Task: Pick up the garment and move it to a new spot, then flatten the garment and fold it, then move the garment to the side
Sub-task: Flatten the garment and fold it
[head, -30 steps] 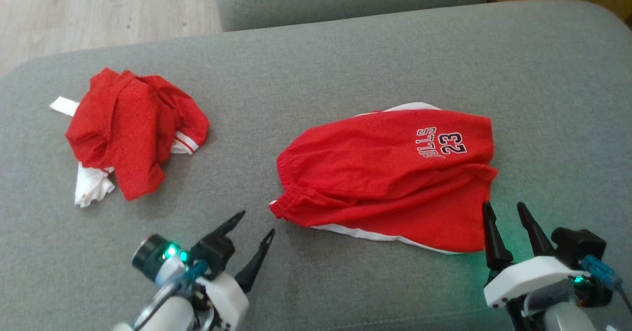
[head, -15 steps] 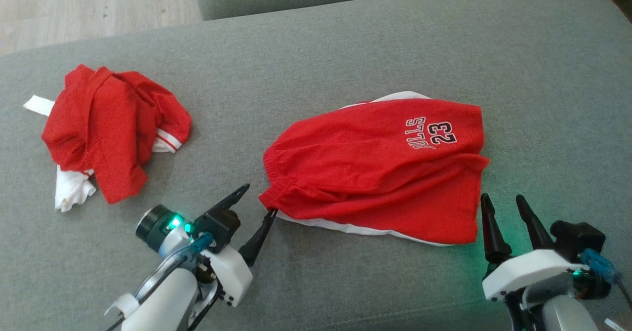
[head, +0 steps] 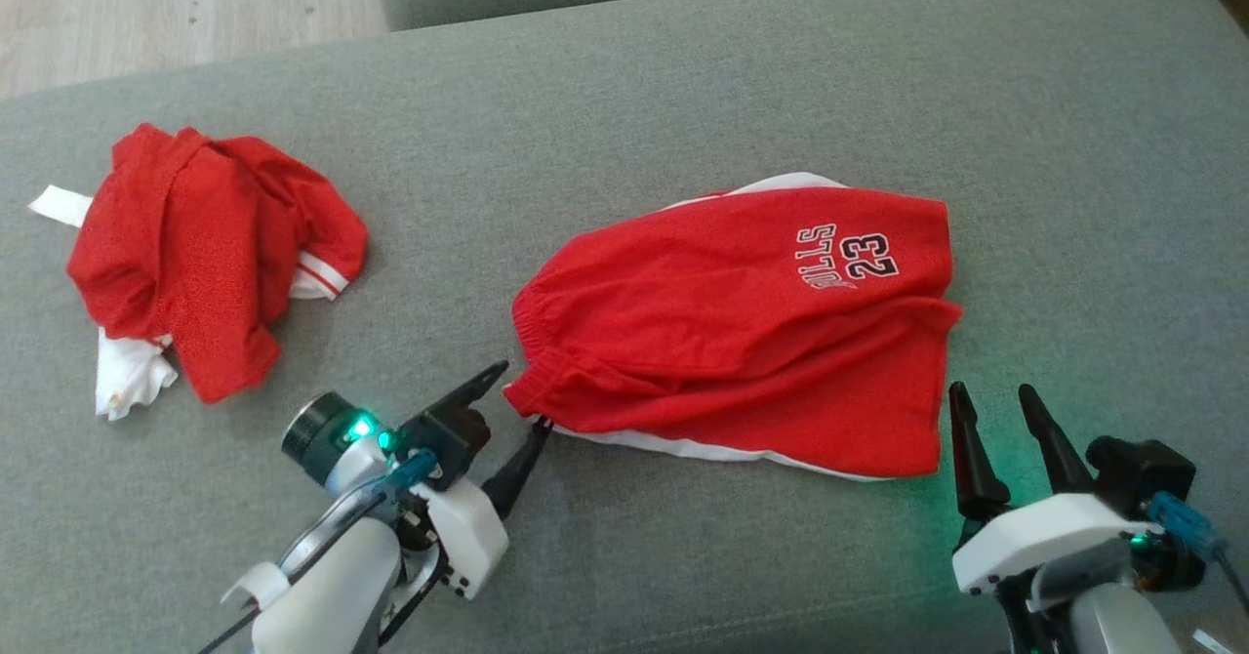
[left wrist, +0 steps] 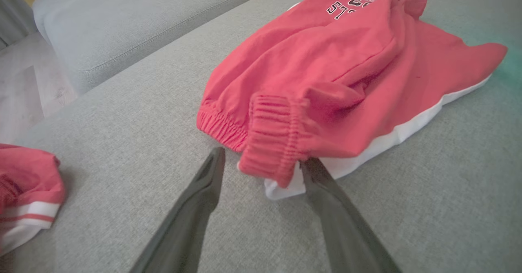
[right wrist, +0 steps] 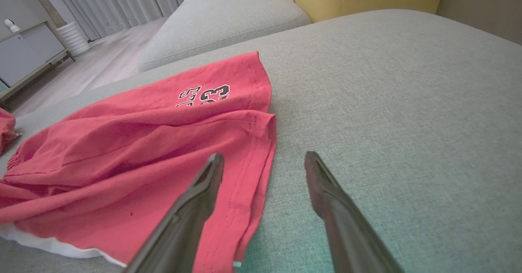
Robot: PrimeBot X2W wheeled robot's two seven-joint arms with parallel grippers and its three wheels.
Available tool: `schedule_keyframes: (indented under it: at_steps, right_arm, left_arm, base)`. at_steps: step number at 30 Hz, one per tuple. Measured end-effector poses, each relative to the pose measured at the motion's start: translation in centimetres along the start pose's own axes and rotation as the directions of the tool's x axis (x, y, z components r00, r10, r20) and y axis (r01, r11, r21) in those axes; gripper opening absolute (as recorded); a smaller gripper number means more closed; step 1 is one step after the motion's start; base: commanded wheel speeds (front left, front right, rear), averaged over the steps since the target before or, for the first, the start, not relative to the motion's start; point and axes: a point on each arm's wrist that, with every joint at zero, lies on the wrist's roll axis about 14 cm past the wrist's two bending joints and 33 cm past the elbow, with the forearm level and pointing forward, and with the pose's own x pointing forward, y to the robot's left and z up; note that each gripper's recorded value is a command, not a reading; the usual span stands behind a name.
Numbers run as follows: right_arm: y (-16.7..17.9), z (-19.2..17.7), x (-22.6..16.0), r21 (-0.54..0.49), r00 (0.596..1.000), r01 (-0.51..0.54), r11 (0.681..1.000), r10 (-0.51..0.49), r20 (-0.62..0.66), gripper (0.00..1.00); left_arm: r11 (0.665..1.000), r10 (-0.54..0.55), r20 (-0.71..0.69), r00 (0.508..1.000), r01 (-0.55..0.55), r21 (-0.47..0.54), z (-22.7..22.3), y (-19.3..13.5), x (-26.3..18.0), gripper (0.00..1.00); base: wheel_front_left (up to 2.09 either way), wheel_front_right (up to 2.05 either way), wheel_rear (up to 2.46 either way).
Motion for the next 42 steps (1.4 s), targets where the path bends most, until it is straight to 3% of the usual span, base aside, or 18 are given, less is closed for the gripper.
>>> schedule_keyframes:
  at_steps: [1,2,10,20,42]
  right_arm:
    - [0.0,0.0,0.0,0.0,1.0,0.001,1.0,-0.001,-0.001,1.0]
    - [-0.1,-0.1,0.0,0.0,1.0,0.002,1.0,-0.002,-0.003,1.0]
    - [0.8,-1.4,-0.4,-0.004,0.998,-0.025,1.0,0.025,-0.059,1.0]
    - [2.9,-5.6,-2.7,-0.063,0.975,-0.099,0.993,0.084,-0.208,1.0]
    - [4.4,-5.6,-1.2,-0.131,0.966,-0.162,0.978,0.13,-0.223,1.0]
  left_arm:
    - [1.0,-0.002,0.001,1.0,0.002,0.001,0.1,0.0,0.1,0.19]
    - [1.0,-0.008,0.001,1.0,0.008,0.003,0.0,-0.1,0.1,0.0]
    - [1.0,-0.023,0.003,1.0,0.023,0.006,0.2,-0.6,0.2,0.0]
    - [1.0,-0.008,0.024,1.0,0.009,-0.012,0.9,-0.7,0.2,0.0]
    - [0.999,0.011,0.018,1.0,-0.01,-0.031,0.5,-0.3,0.1,0.0]
  base:
    - [0.0,0.0,0.0]
    - [0.0,0.0,0.0]
    - [0.0,0.0,0.0]
    - [0.0,0.0,0.0]
    - [0.0,0.0,0.0]
